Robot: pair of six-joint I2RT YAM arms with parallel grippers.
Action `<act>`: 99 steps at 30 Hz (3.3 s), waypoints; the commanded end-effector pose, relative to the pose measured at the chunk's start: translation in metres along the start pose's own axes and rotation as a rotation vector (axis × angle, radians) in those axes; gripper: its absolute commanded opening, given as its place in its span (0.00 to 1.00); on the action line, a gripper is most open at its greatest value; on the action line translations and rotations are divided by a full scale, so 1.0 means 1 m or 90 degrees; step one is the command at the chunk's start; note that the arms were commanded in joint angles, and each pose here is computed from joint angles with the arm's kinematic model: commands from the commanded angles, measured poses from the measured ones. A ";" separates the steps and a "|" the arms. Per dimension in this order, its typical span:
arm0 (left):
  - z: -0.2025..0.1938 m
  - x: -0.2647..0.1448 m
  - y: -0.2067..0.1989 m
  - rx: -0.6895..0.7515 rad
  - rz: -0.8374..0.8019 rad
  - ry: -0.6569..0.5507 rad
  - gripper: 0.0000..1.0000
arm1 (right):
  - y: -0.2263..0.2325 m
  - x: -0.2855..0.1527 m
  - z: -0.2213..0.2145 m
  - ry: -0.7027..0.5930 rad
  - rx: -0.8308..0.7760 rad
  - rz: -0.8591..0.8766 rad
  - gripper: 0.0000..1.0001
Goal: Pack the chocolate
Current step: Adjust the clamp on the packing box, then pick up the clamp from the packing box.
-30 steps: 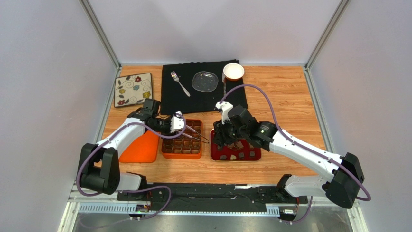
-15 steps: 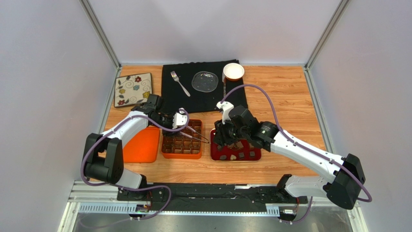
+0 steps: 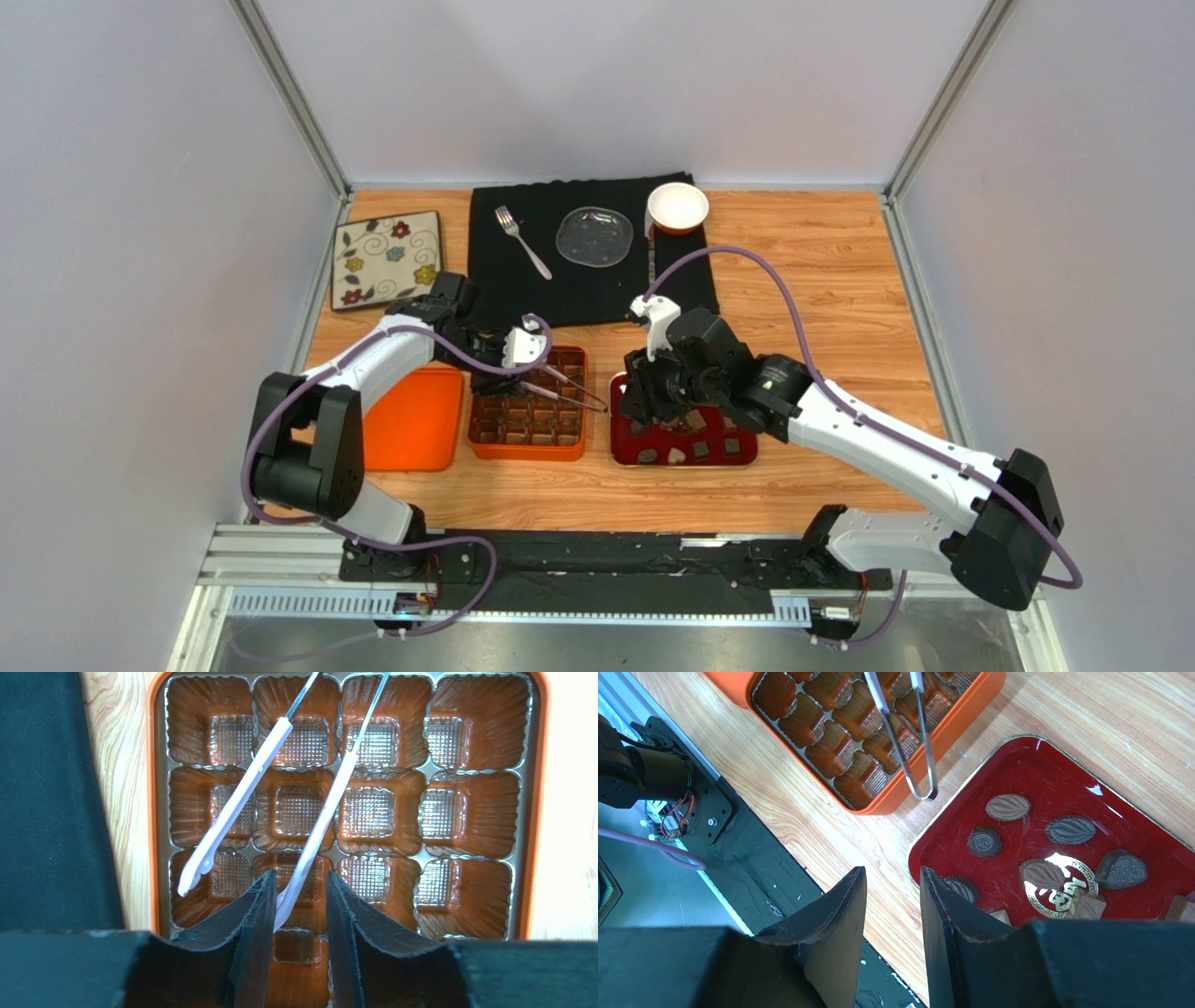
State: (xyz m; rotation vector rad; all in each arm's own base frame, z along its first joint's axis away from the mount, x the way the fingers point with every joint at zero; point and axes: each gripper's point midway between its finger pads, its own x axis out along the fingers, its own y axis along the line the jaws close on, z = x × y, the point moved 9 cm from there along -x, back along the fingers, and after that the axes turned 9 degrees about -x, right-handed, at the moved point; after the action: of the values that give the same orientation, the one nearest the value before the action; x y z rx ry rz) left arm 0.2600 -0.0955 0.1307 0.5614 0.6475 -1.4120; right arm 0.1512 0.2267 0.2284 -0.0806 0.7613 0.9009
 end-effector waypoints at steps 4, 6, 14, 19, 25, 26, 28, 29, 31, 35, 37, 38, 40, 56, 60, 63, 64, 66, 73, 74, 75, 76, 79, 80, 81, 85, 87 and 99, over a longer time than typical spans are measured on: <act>0.011 -0.002 0.011 0.037 0.005 -0.010 0.34 | 0.004 -0.008 0.008 -0.049 0.006 0.016 0.37; 0.013 -0.003 0.011 0.037 0.008 -0.014 0.28 | 0.004 -0.007 0.007 -0.046 0.007 0.017 0.37; 0.023 -0.013 0.009 0.044 0.023 -0.022 0.18 | 0.003 -0.004 0.002 -0.048 0.014 0.019 0.36; 0.034 -0.021 0.004 0.034 0.004 -0.037 0.17 | 0.003 -0.011 0.003 -0.070 -0.001 0.017 0.42; 0.063 -0.045 -0.006 0.031 -0.007 -0.077 0.16 | 0.004 -0.032 0.014 -0.142 -0.057 0.024 0.64; 0.068 -0.051 -0.008 0.034 -0.005 -0.084 0.16 | 0.005 -0.033 0.014 -0.147 -0.065 0.028 0.69; 0.077 -0.059 -0.015 0.031 -0.015 -0.099 0.16 | 0.005 -0.038 0.017 -0.173 -0.084 0.034 0.73; 0.082 -0.064 -0.018 0.032 -0.014 -0.107 0.15 | 0.007 -0.044 0.018 -0.192 -0.093 0.041 0.77; 0.092 -0.073 -0.026 0.023 -0.028 -0.128 0.14 | 0.008 -0.043 0.015 -0.228 -0.116 0.065 0.80; 0.110 -0.088 -0.044 -0.004 -0.052 -0.182 0.09 | 0.005 -0.053 0.005 -0.337 -0.128 0.065 0.86; 0.108 -0.087 -0.048 0.007 -0.050 -0.192 0.10 | 0.002 -0.049 -0.001 -0.339 -0.125 0.060 0.86; 0.107 -0.087 -0.048 0.002 -0.037 -0.190 0.11 | 0.001 -0.049 -0.002 -0.331 -0.127 0.058 0.86; 0.092 -0.077 -0.043 -0.004 -0.009 -0.162 0.15 | 0.001 -0.046 -0.004 -0.306 -0.124 0.058 0.86; 0.032 -0.010 -0.011 -0.041 0.014 -0.075 0.39 | -0.001 -0.042 -0.005 -0.266 -0.103 0.043 0.83; 0.030 -0.002 -0.002 -0.043 0.019 -0.073 0.41 | 0.000 -0.041 -0.002 -0.265 -0.097 0.049 0.82; 0.029 0.004 0.000 -0.043 0.014 -0.066 0.44 | 0.002 -0.041 -0.002 -0.264 -0.095 0.055 0.82; 0.028 0.006 0.001 -0.042 0.011 -0.062 0.45 | 0.002 -0.041 -0.001 -0.264 -0.094 0.056 0.81; 0.027 0.009 0.001 -0.040 0.007 -0.055 0.47 | 0.002 -0.041 -0.001 -0.266 -0.094 0.057 0.81; 0.025 0.017 0.002 -0.053 -0.004 -0.048 0.47 | 0.002 -0.041 -0.002 -0.263 -0.088 0.059 0.80; 0.026 0.018 0.003 -0.051 -0.003 -0.048 0.45 | 0.003 -0.041 -0.002 -0.262 -0.088 0.060 0.80; 0.025 0.018 0.004 -0.052 -0.006 -0.047 0.43 | 0.002 -0.040 -0.002 -0.261 -0.085 0.059 0.80; 0.025 0.019 0.004 -0.052 -0.009 -0.047 0.40 | 0.002 -0.041 -0.002 -0.261 -0.084 0.058 0.80; 0.026 0.020 0.005 -0.051 -0.014 -0.047 0.36 | 0.002 -0.042 -0.003 -0.263 -0.082 0.058 0.80; 0.026 0.021 0.006 -0.052 -0.015 -0.046 0.35 | 0.002 -0.041 -0.005 -0.261 -0.083 0.057 0.80; 0.026 0.021 0.006 -0.052 -0.015 -0.047 0.34 | 0.002 -0.042 -0.005 -0.261 -0.081 0.057 0.79; 0.030 0.019 0.007 -0.051 -0.014 -0.051 0.27 | 0.002 -0.043 -0.006 -0.262 -0.080 0.058 0.79; 0.032 0.018 0.007 -0.052 -0.014 -0.050 0.26 | 0.002 -0.043 -0.005 -0.262 -0.080 0.056 0.79; 0.035 0.013 0.004 -0.045 -0.006 -0.050 0.22 | 0.000 -0.048 -0.008 -0.263 -0.074 0.040 0.77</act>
State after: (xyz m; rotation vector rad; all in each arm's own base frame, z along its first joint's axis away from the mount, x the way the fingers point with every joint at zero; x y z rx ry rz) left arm 0.2646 -0.1247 0.1285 0.4268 0.6968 -1.3991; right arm 0.1269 0.1937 0.2346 0.0009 0.3886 1.0040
